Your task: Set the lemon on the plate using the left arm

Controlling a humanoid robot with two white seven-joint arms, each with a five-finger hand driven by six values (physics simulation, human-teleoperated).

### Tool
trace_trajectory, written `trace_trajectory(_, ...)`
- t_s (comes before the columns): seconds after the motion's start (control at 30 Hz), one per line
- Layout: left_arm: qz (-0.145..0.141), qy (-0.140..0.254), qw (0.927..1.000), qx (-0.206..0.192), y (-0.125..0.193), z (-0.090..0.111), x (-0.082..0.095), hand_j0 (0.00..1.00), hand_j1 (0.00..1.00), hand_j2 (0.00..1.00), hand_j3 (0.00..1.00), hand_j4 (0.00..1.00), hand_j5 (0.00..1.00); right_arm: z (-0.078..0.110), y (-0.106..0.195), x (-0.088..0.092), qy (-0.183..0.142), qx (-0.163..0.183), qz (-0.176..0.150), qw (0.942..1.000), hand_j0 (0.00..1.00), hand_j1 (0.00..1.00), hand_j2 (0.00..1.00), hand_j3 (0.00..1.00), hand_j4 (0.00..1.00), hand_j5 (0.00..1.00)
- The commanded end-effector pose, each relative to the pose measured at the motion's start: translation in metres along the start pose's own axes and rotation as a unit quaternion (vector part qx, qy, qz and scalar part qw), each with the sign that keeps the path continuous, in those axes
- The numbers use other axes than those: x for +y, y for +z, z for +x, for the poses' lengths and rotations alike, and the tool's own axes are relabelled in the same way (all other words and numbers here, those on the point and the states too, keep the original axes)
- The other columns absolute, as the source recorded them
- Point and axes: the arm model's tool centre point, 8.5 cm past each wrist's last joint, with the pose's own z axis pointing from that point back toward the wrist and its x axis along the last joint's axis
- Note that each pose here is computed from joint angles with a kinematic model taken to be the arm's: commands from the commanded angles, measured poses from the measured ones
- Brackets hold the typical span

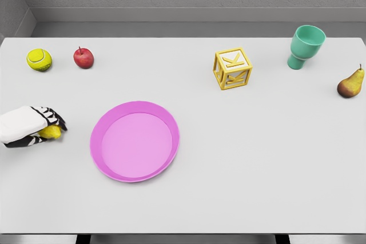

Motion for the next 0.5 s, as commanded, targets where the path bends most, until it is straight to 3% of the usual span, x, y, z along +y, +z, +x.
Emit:
trace_trajectory(0.0, 0.003, -0.003, 1.0000, -0.006, 0.000, 0.003, 0.005, 0.50, 0.50, 0.50, 0.50, 0.50, 0.50, 0.000, 0.000, 0.000, 0.000, 0.000, 0.000, 1.0000, 1.00, 1.00, 1.00, 1.00, 1.00, 1.00)
trace_trajectory(0.27, 0.034, -0.003, 0.9993, -0.013, -0.002, 0.003, 0.027, 0.46, 0.46, 0.46, 0.46, 0.46, 0.46, 0.000, 0.000, 0.000, -0.001, 0.000, 0.000, 1.0000, 1.00, 1.00, 1.00, 1.00, 1.00, 1.00)
trace_trajectory(0.47, 0.068, -0.019, 0.9962, -0.051, -0.010, 0.027, 0.053, 0.46, 0.46, 0.46, 0.46, 0.46, 0.46, 0.000, 0.000, 0.000, -0.001, 0.000, 0.000, 1.0000, 1.00, 1.00, 1.00, 1.00, 1.00, 1.00)
